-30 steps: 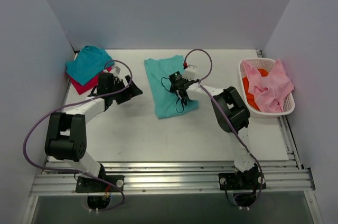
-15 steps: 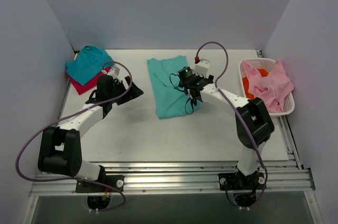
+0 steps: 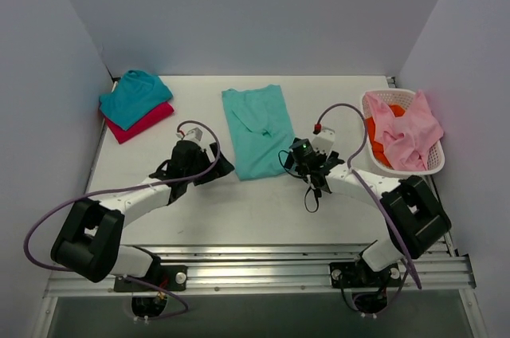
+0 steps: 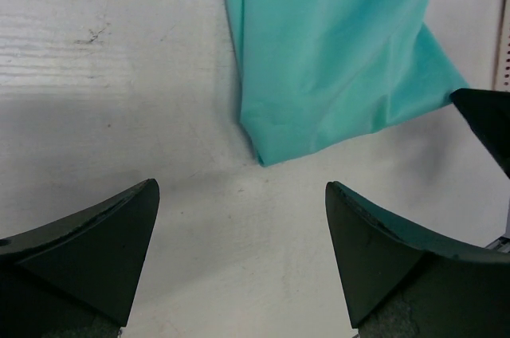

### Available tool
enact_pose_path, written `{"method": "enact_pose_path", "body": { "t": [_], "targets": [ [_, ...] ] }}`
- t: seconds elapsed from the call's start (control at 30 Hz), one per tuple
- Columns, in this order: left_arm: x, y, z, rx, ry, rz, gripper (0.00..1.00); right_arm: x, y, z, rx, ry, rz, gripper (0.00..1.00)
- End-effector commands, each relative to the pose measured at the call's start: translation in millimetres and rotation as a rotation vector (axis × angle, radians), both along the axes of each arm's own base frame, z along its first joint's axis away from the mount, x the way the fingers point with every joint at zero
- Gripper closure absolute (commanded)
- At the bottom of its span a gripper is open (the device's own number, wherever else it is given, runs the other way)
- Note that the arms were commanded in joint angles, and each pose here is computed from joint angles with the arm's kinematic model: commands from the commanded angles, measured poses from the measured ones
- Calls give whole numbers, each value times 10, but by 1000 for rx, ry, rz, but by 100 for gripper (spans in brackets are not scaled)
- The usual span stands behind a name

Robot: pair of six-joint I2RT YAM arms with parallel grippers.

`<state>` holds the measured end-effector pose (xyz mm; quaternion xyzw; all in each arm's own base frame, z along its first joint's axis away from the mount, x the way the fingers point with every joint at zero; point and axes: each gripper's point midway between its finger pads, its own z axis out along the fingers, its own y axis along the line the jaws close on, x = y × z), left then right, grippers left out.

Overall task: Fold and stack the t-shirts
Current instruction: Fold the tshirt

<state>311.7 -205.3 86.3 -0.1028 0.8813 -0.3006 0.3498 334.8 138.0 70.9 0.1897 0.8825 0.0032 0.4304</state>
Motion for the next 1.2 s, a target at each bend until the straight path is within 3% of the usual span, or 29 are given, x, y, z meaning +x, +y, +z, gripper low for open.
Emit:
{"method": "enact_pose_path", "body": {
  "t": [0.0, 0.2, 0.53, 0.6, 0.7, 0.73, 0.83, 1.03, 1.17],
  "targets": [
    [150, -53, 83, -33, -57, 42, 6, 9, 211, -244, 113, 13, 39, 11],
    [117, -86, -1, -23, -43, 30, 6, 34, 298, -597, 108, 68, 50, 13],
    [120, -139, -117, -16, -28, 16, 6, 125, 323, -646, 84, 64, 53, 17],
    [119, -161, -116, -16, -29, 9, 6, 136, 323, -649, 76, 63, 59, 24],
    [101, -198, -121, -22, -25, 3, 5, 170, 311, -625, 71, 56, 60, 56],
    [78, -233, -113, -26, -27, -2, 6, 172, 306, -626, 67, 57, 58, 75],
    [38, -284, -111, -35, -27, 2, 6, 171, 310, -639, 64, 62, 57, 100],
    [-187, -483, -192, -70, 16, 54, 5, 114, 303, -682, 73, 64, 61, 100],
    [-271, -500, -370, -39, 30, 180, 5, 100, 310, -717, 74, 70, 66, 100]
  ]
}}
